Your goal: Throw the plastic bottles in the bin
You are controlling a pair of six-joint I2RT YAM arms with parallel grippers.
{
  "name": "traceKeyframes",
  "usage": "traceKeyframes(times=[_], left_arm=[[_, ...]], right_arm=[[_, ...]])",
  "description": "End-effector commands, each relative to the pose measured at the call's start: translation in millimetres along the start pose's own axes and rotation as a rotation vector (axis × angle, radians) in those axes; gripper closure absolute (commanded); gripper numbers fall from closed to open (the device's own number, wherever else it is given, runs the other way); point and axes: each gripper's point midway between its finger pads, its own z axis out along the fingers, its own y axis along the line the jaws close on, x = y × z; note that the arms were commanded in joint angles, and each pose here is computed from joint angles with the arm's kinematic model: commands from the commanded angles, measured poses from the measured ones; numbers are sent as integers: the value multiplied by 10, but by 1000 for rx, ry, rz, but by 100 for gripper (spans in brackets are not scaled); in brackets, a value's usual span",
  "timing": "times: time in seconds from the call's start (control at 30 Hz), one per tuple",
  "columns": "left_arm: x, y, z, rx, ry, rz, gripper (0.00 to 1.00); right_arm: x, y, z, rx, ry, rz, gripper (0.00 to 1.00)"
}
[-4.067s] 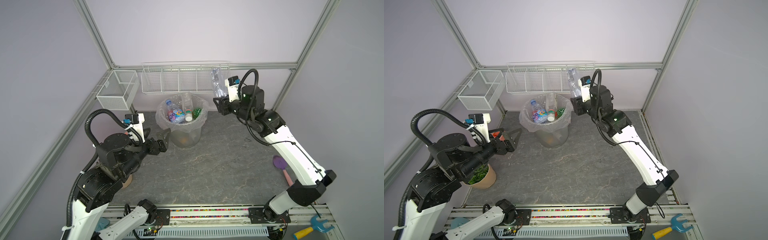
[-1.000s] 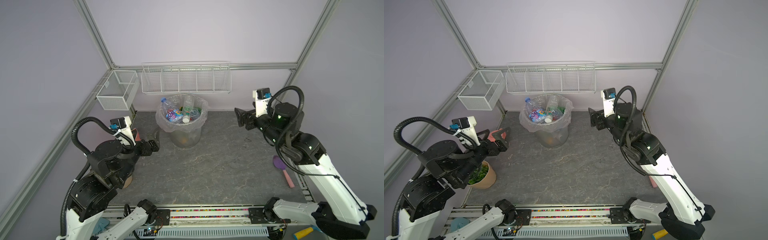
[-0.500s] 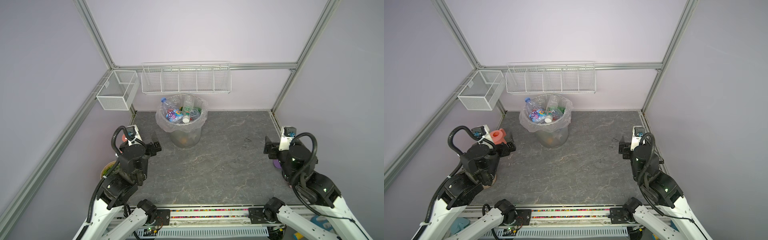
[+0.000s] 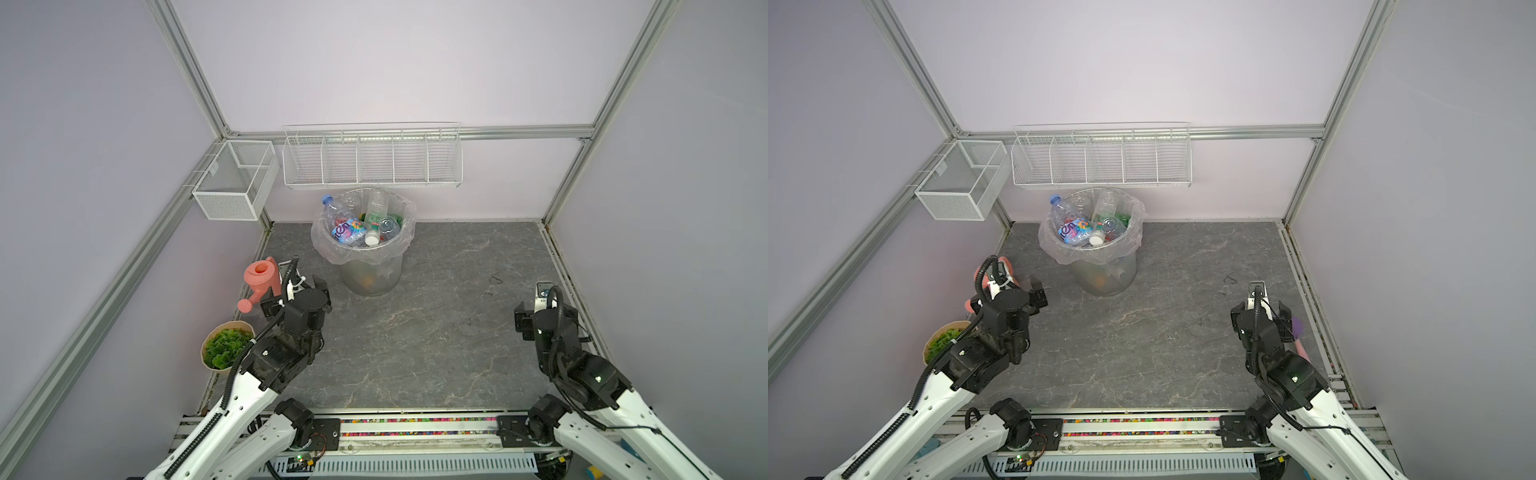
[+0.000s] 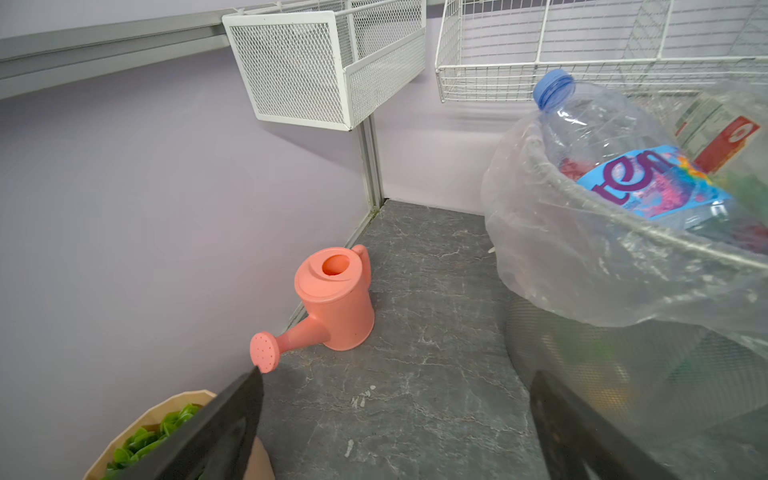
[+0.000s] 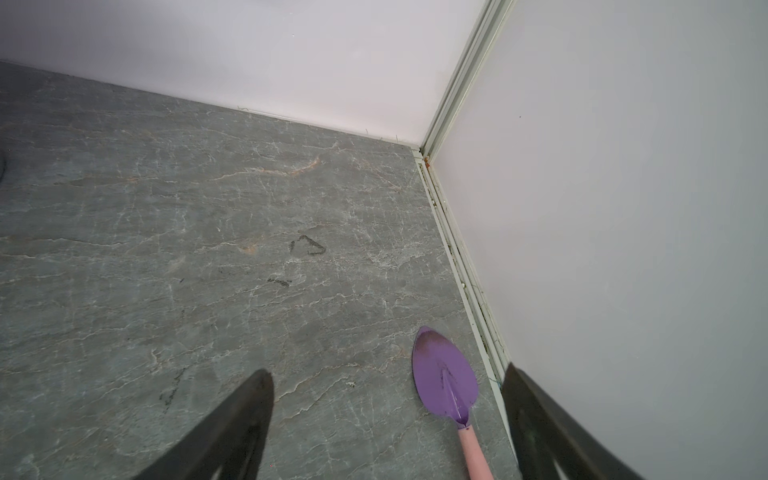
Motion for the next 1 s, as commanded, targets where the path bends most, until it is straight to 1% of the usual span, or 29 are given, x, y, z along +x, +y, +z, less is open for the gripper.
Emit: traceKeyframes(times=[0.0, 0.23, 0.47, 0.97], left_arm=[[19, 99, 62, -94, -24, 5, 0], [334, 250, 241, -171, 8, 2, 0], [599, 364, 362, -229, 54, 3, 0], [942, 392, 440, -291, 114, 48, 0]], right_arm=[[73, -11, 72, 41, -16, 52, 12], [365, 61, 227, 80, 30, 16, 12], [569, 94, 310, 90, 56, 31, 11], [620, 94, 341, 102, 67, 25, 11]])
